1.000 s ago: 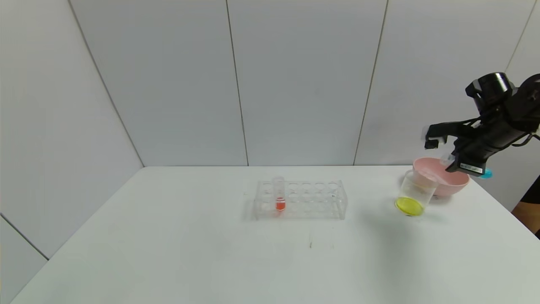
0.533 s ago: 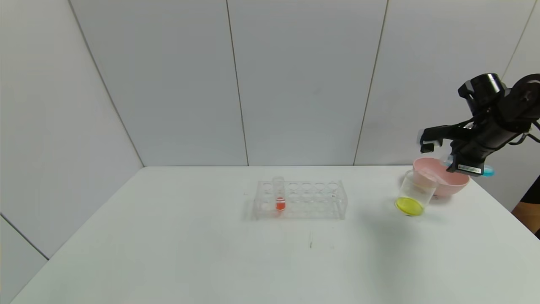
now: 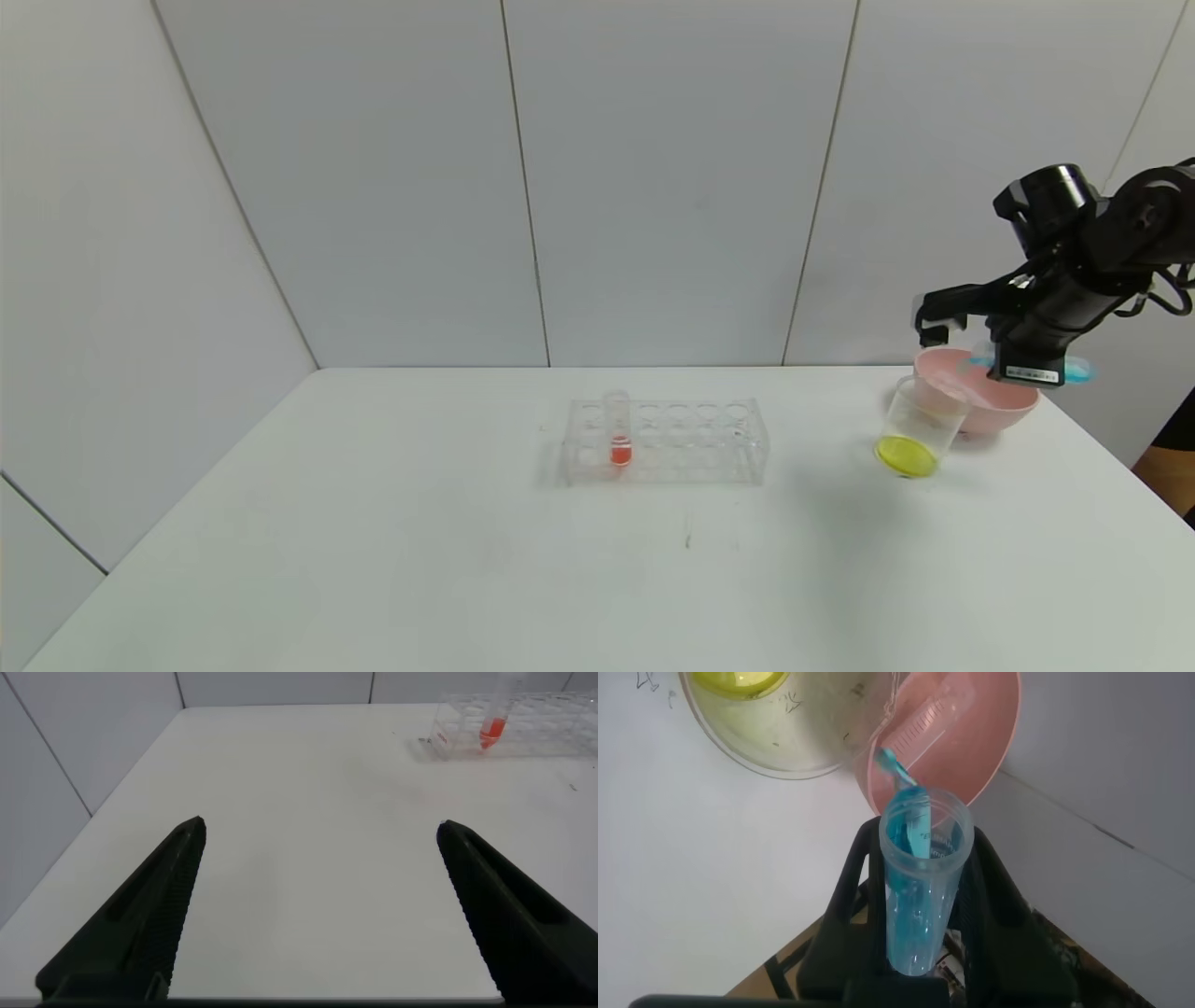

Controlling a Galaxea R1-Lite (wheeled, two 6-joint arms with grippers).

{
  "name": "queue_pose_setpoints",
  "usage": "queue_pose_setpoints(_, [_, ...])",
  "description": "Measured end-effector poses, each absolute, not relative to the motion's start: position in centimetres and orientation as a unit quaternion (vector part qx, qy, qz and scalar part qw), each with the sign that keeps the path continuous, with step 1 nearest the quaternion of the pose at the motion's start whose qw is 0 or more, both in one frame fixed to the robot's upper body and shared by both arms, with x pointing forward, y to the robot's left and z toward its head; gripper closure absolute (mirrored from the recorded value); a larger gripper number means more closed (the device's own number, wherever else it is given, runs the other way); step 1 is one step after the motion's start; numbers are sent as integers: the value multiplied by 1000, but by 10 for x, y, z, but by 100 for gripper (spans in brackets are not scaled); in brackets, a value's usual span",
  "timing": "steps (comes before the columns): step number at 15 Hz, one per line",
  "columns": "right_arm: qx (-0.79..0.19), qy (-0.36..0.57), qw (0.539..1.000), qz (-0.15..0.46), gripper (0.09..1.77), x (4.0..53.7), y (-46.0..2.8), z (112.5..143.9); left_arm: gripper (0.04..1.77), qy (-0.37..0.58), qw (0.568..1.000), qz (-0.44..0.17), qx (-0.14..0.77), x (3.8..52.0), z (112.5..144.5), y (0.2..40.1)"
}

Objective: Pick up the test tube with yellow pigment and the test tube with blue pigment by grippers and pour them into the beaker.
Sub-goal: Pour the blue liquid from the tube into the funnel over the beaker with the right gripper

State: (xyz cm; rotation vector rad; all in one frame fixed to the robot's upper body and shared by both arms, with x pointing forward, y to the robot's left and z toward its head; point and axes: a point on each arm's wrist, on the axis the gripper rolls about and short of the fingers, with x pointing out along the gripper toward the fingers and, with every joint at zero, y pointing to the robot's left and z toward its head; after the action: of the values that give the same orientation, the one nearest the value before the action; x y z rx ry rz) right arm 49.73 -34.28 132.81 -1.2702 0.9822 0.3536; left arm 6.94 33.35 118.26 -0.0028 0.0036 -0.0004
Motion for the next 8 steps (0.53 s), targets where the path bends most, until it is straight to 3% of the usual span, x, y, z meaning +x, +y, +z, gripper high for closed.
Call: queue_pose_setpoints(8, [-616, 455, 629, 133, 135, 498, -329, 1327, 5, 2, 1000, 0, -1, 69, 1183, 334])
